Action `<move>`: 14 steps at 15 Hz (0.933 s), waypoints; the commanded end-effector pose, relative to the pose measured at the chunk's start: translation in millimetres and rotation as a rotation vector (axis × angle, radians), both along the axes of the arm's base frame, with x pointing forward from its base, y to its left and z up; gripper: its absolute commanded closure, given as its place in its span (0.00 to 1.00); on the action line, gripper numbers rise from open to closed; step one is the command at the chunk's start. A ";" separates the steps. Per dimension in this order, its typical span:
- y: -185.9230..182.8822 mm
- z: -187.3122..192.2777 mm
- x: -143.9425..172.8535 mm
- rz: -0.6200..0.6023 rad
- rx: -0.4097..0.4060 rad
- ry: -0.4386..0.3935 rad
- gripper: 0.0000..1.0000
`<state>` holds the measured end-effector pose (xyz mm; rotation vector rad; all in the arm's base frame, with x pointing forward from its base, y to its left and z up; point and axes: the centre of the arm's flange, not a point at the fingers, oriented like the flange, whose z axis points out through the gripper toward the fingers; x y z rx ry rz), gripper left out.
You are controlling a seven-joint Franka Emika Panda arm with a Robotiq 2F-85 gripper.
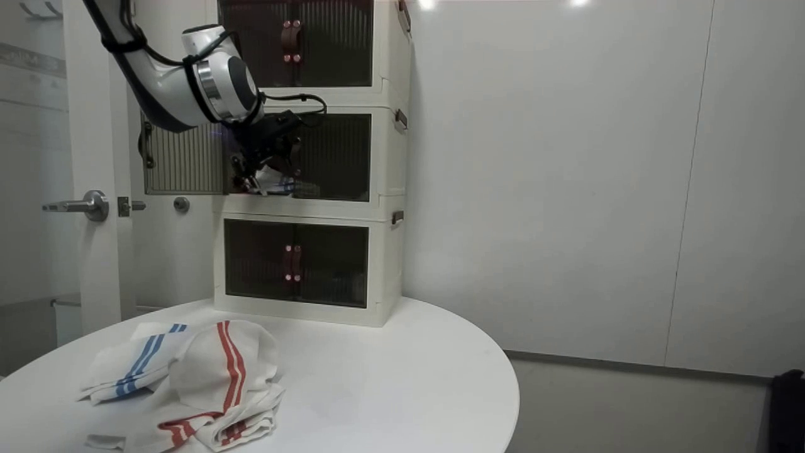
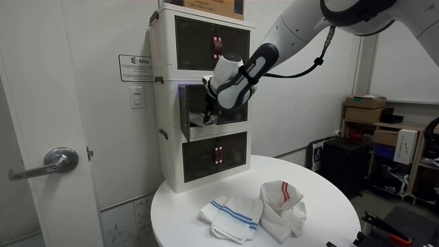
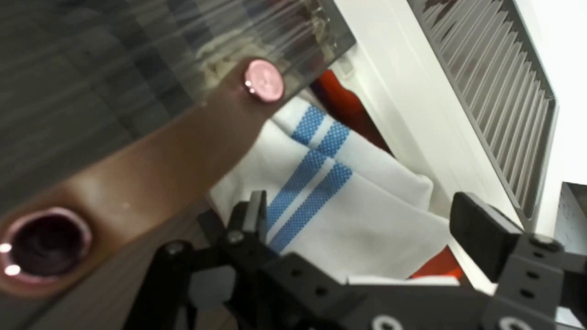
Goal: Remove the white and blue towel from the second cabinet
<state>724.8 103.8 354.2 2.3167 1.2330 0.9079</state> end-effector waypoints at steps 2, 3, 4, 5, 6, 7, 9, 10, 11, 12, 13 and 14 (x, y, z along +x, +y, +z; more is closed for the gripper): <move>15.9 -18.6 18.0 0.020 0.006 -0.039 0.00; 16.9 -21.4 20.3 0.023 0.006 -0.040 0.04; 17.1 -25.0 23.3 0.024 -0.001 -0.042 0.26; 17.4 -27.0 25.5 0.026 -0.002 -0.043 0.29; 16.9 -29.2 28.1 0.028 -0.009 -0.046 0.29; 16.8 -30.1 29.9 0.029 -0.015 -0.050 0.37; 16.1 -29.8 33.7 0.030 -0.022 -0.058 0.53; 16.0 -28.7 34.7 0.031 -0.027 -0.064 0.60; 16.0 -27.5 35.5 0.032 -0.032 -0.070 0.67; 16.6 -25.2 35.8 0.035 -0.039 -0.076 0.75; 17.1 -23.5 35.8 0.039 -0.045 -0.080 0.82; 18.6 -18.9 34.2 0.042 -0.037 -0.074 0.89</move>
